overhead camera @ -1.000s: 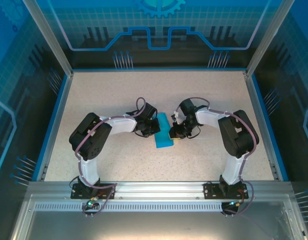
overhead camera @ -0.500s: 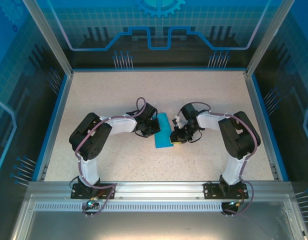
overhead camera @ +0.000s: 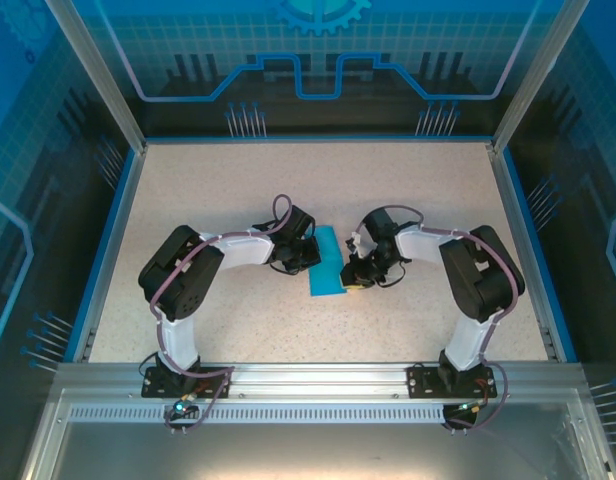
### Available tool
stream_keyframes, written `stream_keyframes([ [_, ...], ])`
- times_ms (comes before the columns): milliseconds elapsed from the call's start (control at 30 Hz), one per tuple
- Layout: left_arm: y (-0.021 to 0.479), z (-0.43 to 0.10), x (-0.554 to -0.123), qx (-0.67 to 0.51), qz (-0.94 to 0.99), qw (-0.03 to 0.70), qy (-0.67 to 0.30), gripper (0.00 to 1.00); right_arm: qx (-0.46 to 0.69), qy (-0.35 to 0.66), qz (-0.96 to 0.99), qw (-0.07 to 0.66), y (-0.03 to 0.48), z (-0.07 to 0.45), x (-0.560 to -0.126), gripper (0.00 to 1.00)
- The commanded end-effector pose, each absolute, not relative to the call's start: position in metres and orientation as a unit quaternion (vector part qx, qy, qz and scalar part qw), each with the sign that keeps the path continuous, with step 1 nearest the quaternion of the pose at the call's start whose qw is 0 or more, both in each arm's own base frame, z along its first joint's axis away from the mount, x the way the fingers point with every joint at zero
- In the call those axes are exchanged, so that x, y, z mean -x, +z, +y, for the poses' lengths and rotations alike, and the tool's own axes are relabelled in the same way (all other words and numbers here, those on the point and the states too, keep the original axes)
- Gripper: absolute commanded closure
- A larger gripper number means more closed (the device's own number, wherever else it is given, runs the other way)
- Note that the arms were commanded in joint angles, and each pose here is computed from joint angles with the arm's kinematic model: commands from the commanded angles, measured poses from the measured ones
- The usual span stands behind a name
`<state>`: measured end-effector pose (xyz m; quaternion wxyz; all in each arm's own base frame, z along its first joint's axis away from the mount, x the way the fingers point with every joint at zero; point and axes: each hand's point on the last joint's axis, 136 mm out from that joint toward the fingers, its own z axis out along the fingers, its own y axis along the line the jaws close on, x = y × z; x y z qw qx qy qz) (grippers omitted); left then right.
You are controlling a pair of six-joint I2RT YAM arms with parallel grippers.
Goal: Fold a paper plane with a square sheet of paper (pick it up from the middle)
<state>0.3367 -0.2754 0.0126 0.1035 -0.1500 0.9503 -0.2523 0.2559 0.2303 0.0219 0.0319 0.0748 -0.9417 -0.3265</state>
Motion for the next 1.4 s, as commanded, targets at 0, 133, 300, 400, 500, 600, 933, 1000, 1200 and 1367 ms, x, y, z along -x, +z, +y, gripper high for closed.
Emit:
stream_keyframes([
  [0, -0.035, -0.248, -0.3, 0.149, 0.974, 0.042, -0.164, 0.93, -0.081, -0.329, -0.94, -0.039, 0.057, 0.24, -0.296, 0.83],
  [133, -0.033, -0.248, -0.3, 0.147, 0.975, 0.042, -0.163, 0.93, -0.075, -0.33, -0.938, -0.071, 0.064, 0.251, -0.336, 0.83],
  [300, -0.033, -0.248, -0.3, 0.144, 0.975, 0.041, -0.162, 0.93, -0.066, -0.336, -0.937, -0.064, 0.053, 0.265, -0.362, 0.83],
  [400, -0.033, -0.248, -0.299, 0.145, 0.975, 0.041, -0.162, 0.93, -0.055, -0.33, -0.941, -0.056, 0.04, 0.265, -0.372, 0.83],
  [500, -0.033, -0.247, -0.299, 0.145, 0.976, 0.039, -0.16, 0.93, -0.038, -0.327, -0.943, -0.049, 0.028, 0.26, -0.379, 0.83],
  [600, -0.033, -0.247, -0.297, 0.144, 0.976, 0.038, -0.16, 0.93, -0.02, -0.318, -0.947, -0.046, 0.014, 0.252, -0.385, 0.83],
  [933, -0.035, -0.244, -0.292, 0.14, 0.978, 0.032, -0.154, 0.93, -0.005, -0.334, -0.941, -0.052, 0.021, 0.253, -0.394, 0.84],
  [1000, -0.035, -0.244, -0.292, 0.139, 0.978, 0.032, -0.154, 0.93, -0.011, -0.339, -0.938, -0.069, 0.036, 0.255, -0.4, 0.83],
  [1200, -0.035, -0.244, -0.291, 0.138, 0.978, 0.032, -0.153, 0.93, -0.014, -0.335, -0.94, -0.069, 0.031, 0.258, -0.41, 0.83],
  [1367, -0.036, -0.244, -0.291, 0.137, 0.978, 0.031, -0.152, 0.93, -0.003, -0.312, -0.948, -0.066, 0.014, 0.253, -0.416, 0.84],
])
